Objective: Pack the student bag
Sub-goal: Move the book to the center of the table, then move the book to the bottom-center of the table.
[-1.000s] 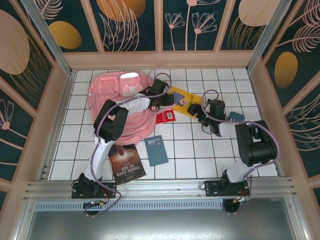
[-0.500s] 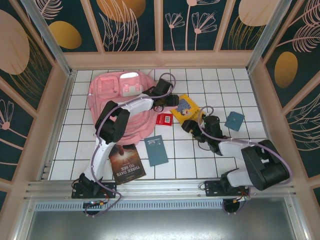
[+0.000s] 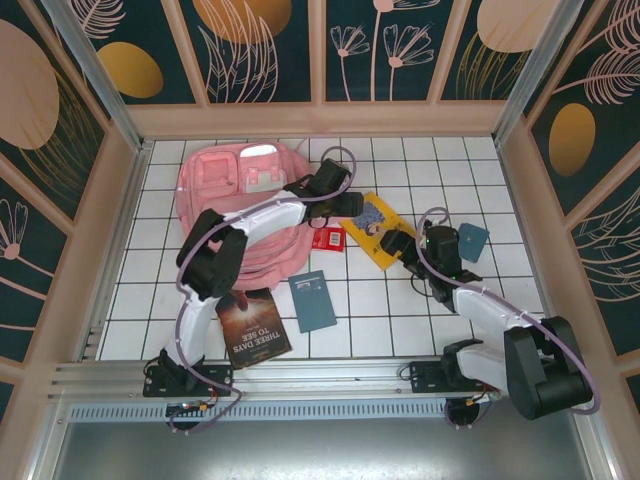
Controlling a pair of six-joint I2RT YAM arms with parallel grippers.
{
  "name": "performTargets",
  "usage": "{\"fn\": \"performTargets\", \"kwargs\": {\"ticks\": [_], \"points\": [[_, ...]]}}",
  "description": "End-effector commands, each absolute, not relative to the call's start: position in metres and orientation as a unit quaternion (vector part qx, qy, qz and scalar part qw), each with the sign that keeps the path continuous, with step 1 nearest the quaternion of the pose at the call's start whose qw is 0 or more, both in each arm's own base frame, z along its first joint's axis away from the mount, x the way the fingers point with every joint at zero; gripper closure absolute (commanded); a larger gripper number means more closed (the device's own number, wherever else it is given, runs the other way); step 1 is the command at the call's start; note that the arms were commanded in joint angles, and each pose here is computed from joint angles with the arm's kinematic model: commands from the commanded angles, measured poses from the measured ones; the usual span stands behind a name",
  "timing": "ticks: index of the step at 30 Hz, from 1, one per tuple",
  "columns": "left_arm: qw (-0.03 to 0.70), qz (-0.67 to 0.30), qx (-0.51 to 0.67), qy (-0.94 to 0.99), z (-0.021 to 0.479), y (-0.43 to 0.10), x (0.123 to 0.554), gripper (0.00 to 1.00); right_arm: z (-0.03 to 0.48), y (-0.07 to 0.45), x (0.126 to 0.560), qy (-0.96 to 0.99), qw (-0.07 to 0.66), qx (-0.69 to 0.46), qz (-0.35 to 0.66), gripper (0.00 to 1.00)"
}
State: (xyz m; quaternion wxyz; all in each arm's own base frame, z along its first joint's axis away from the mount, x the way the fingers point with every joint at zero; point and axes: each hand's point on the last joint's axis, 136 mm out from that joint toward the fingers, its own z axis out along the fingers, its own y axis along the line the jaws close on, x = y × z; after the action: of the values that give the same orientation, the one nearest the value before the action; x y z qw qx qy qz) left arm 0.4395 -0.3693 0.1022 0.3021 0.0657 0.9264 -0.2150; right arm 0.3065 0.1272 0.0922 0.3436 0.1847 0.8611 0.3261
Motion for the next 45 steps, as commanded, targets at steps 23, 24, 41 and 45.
{"fn": "performTargets", "kwargs": {"ticks": [23,24,41,45], "points": [[0.275,-0.076,-0.160,0.945,0.090,-0.144,0.254,0.51,0.119,0.160,0.329,0.861,0.365,0.111,0.336,0.12],[0.269,-0.068,-0.171,0.945,0.087,-0.135,0.244,0.50,0.119,0.160,0.329,0.861,0.364,0.111,0.336,0.12],[0.152,-0.012,-0.308,0.939,0.032,-0.064,0.141,0.47,0.124,0.168,0.327,0.857,0.366,0.107,0.347,0.12],[0.145,0.007,-0.311,0.939,0.027,-0.058,0.136,0.37,0.123,0.167,0.327,0.857,0.367,0.108,0.346,0.12]]}}
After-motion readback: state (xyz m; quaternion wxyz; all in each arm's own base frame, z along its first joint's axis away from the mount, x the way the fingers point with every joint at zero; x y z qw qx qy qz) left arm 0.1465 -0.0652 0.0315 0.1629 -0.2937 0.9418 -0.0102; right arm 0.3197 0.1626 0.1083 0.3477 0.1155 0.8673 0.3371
